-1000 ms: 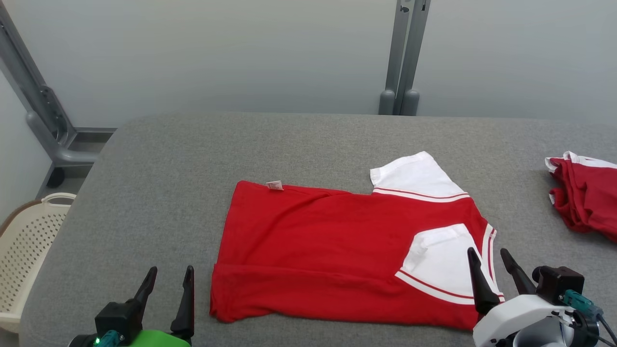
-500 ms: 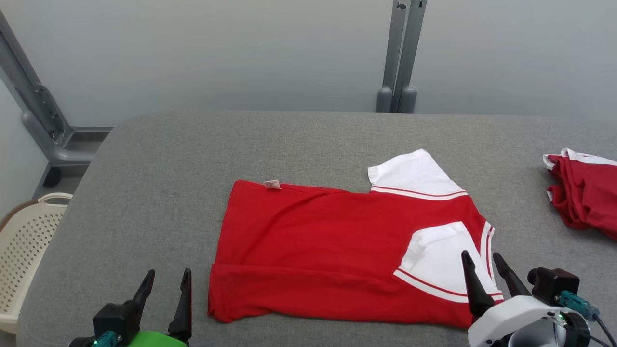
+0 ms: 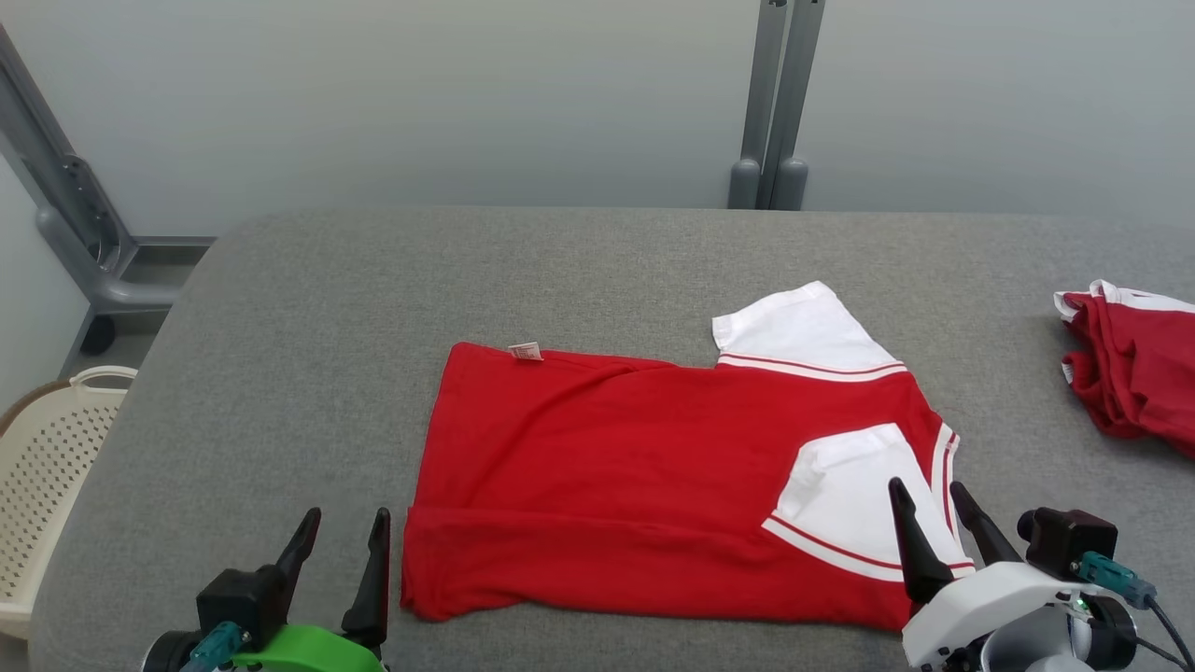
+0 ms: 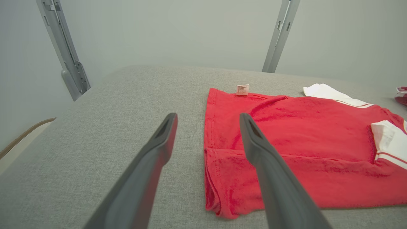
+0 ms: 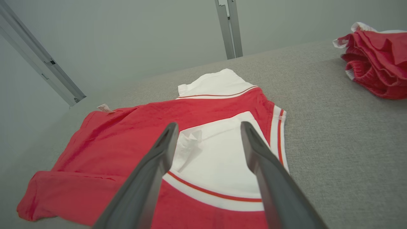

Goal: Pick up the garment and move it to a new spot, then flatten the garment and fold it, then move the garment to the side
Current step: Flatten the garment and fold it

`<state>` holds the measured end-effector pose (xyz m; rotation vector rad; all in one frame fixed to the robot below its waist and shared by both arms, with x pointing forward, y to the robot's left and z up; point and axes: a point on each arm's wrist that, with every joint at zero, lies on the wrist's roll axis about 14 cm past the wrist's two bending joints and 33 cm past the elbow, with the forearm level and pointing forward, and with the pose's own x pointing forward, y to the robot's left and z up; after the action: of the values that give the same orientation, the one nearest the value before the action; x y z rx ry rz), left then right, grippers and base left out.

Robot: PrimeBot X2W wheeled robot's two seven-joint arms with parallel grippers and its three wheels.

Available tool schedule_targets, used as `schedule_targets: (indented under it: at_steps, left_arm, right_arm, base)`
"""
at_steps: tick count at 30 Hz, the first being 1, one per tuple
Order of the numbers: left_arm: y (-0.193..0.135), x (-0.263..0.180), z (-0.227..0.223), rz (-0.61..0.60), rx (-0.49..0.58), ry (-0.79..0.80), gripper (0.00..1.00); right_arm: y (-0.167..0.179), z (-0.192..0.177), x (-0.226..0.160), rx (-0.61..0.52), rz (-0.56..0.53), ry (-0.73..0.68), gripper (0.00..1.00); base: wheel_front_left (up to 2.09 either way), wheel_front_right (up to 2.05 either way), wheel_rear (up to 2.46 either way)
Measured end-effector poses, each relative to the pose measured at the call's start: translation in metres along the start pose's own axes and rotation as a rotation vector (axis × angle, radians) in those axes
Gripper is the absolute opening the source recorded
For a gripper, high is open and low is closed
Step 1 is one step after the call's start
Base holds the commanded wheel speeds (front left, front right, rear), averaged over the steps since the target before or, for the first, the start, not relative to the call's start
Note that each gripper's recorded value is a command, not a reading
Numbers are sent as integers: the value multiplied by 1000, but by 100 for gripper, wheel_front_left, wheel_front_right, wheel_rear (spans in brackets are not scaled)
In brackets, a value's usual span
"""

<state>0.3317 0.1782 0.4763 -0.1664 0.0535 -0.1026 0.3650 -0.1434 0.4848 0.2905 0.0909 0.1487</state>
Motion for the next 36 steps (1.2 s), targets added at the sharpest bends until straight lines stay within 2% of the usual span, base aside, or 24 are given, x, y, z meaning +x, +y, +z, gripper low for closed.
schedule_targets:
  at_steps: [6, 10, 15, 22, 25, 32, 36]
  left_arm:
    - [-10, 24, 8, -66, 36, 28, 100]
    - [-11, 51, 14, -95, 81, 86, 100]
    - [-16, 96, 25, -117, 120, 158, 100]
    - [-22, 144, -5, -116, 124, 418, 100]
    - [-22, 155, -13, -109, 125, 475, 100]
    - [-14, 184, -42, -66, 150, 670, 100]
    - [-5, 198, -53, -60, 219, 740, 100]
  right_arm:
    - [6, -1, 18, -24, 23, 73, 100]
    - [14, -6, 38, -56, 49, 222, 100]
    - [11, 5, 69, -172, 83, 384, 100]
    - [-18, 12, 101, -330, 72, 600, 100]
    - [-25, 11, 109, -357, 68, 654, 100]
    - [-43, 12, 144, -432, 46, 753, 100]
    - [-43, 12, 168, -467, 56, 756, 100]
  base:
    - [0, 0, 0]
    - [0, 0, 0]
    - [0, 0, 0]
    - [0, 0, 0]
    - [0, 0, 0]
    - [0, 0, 0]
    - [0, 0, 0]
